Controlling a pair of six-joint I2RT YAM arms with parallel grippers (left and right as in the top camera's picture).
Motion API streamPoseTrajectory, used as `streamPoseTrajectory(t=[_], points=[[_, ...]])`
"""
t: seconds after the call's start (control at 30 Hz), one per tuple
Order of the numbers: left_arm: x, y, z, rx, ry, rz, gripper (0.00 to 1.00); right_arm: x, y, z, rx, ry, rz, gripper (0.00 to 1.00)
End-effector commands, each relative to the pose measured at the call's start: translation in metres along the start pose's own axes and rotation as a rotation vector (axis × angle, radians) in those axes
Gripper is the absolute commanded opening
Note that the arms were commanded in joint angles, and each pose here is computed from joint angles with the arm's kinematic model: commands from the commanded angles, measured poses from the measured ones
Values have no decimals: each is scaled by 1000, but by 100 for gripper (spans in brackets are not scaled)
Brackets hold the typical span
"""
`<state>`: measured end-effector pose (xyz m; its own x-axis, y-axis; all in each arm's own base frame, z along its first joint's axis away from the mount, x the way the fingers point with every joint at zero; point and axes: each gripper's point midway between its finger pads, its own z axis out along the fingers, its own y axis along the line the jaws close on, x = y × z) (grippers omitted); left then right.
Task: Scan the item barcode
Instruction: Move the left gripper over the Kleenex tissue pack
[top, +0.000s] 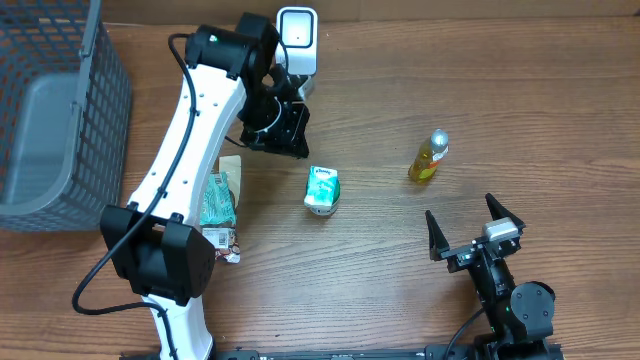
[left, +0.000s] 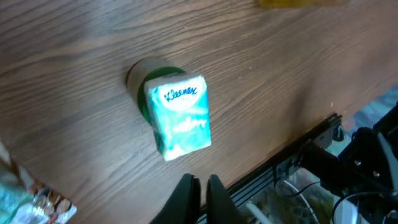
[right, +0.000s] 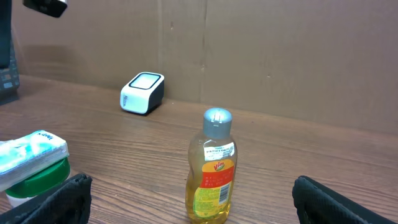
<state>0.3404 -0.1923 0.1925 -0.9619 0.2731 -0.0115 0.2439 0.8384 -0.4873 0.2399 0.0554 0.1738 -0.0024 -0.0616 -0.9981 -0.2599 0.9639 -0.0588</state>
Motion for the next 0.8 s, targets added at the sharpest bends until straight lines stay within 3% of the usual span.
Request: streamPoseTrajectory(t=[0.0, 0.27, 0.37, 0.47, 0.77], points=[[4, -12, -2, 51, -12, 39, 12, 2, -2, 0, 9, -1, 2, 100], [-1, -8, 0, 35, -30, 38, 14, 2, -2, 0, 9, -1, 2, 100], [0, -10, 1, 35, -25, 30, 4, 2, -2, 0, 9, -1, 2, 100], [2, -12, 0, 44, -21, 21, 5, 2, -2, 0, 9, -1, 2, 100], [19, -27, -38, 14, -109, 66, 4, 2, -2, 0, 9, -1, 2, 100]])
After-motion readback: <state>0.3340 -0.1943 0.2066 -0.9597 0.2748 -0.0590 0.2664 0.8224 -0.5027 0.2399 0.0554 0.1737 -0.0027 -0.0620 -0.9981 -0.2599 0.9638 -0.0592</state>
